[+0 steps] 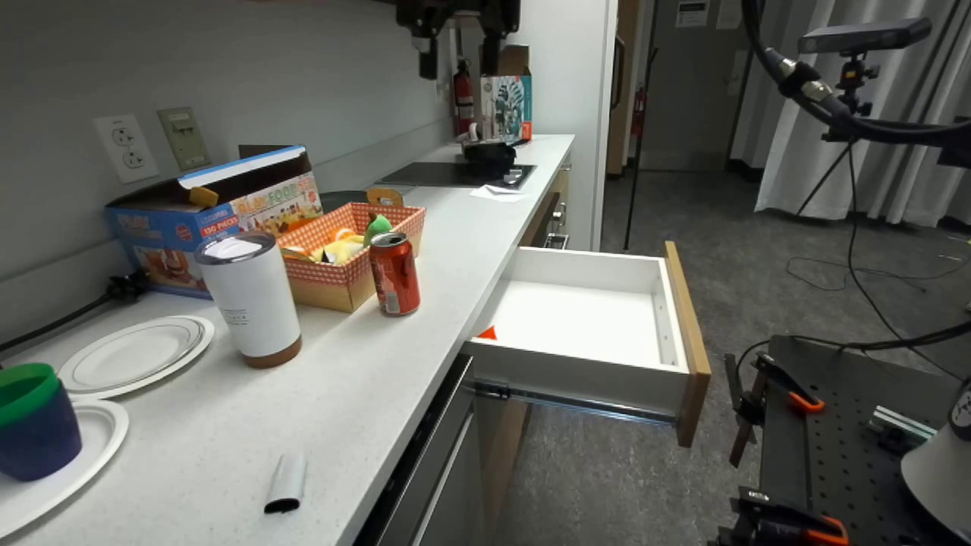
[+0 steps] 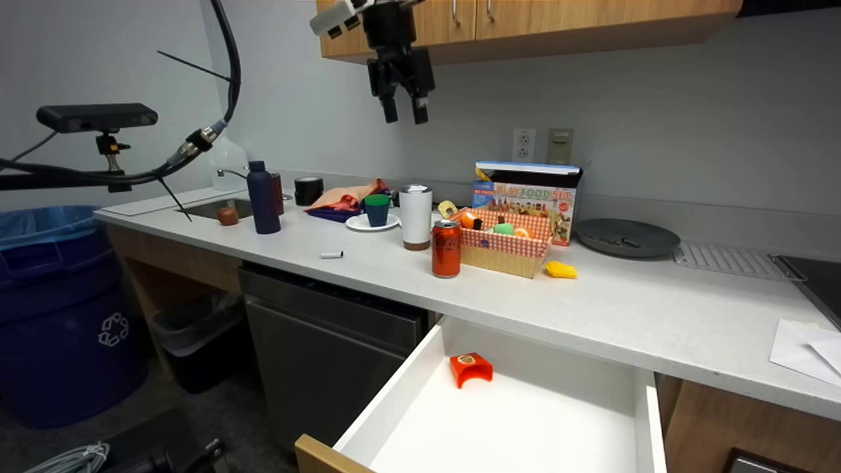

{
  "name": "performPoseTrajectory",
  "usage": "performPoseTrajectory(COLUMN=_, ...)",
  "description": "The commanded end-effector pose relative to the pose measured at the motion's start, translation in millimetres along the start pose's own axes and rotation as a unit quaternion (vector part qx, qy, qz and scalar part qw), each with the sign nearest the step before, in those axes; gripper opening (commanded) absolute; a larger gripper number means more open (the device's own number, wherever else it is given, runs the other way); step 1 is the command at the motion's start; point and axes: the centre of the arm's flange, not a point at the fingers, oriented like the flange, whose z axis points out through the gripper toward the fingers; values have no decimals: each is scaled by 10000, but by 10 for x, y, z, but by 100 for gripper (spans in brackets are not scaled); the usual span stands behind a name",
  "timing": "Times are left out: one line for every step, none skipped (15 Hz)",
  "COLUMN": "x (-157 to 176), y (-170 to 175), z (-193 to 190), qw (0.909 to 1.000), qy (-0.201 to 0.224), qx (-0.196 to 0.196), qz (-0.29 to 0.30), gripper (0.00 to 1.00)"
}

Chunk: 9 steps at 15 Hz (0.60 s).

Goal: Put the green plush toy in the drawer

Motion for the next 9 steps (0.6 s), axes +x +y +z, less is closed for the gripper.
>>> performPoseTrajectory(x=102, y=-46, z=25, qw=10000, qy=58, qx=47, qz=-4, gripper=100)
performPoseTrajectory(x=189, y=-84, z=48, qw=9999, qy=80, qx=73, qz=-13, gripper=100)
performPoseTrajectory(x=246, y=-110, z=68, qw=9999, qy=87, qx=91, qz=-20, gripper=100)
performPoseTrajectory(x=281, y=-126, z=77, qw=9999, qy=94, qx=103, qz=-23, gripper=100)
performPoseTrajectory(x=297, y=-131, z=78, qw=9999, qy=100, qx=110, qz=-23, gripper=100)
performPoseTrajectory(x=302, y=-133, z=71, qw=9999, qy=107, qx=115, qz=-22, gripper=100)
performPoseTrajectory(x=303, y=-135, z=64, qw=9999, qy=114, qx=117, qz=-23, gripper=100)
performPoseTrajectory(x=407, y=-130, z=132, qw=9995, qy=231, qx=205, qz=29, gripper=100)
performPoseTrajectory(x=529, y=-122, z=226, qw=9993, qy=299, qx=200, qz=69, gripper=100)
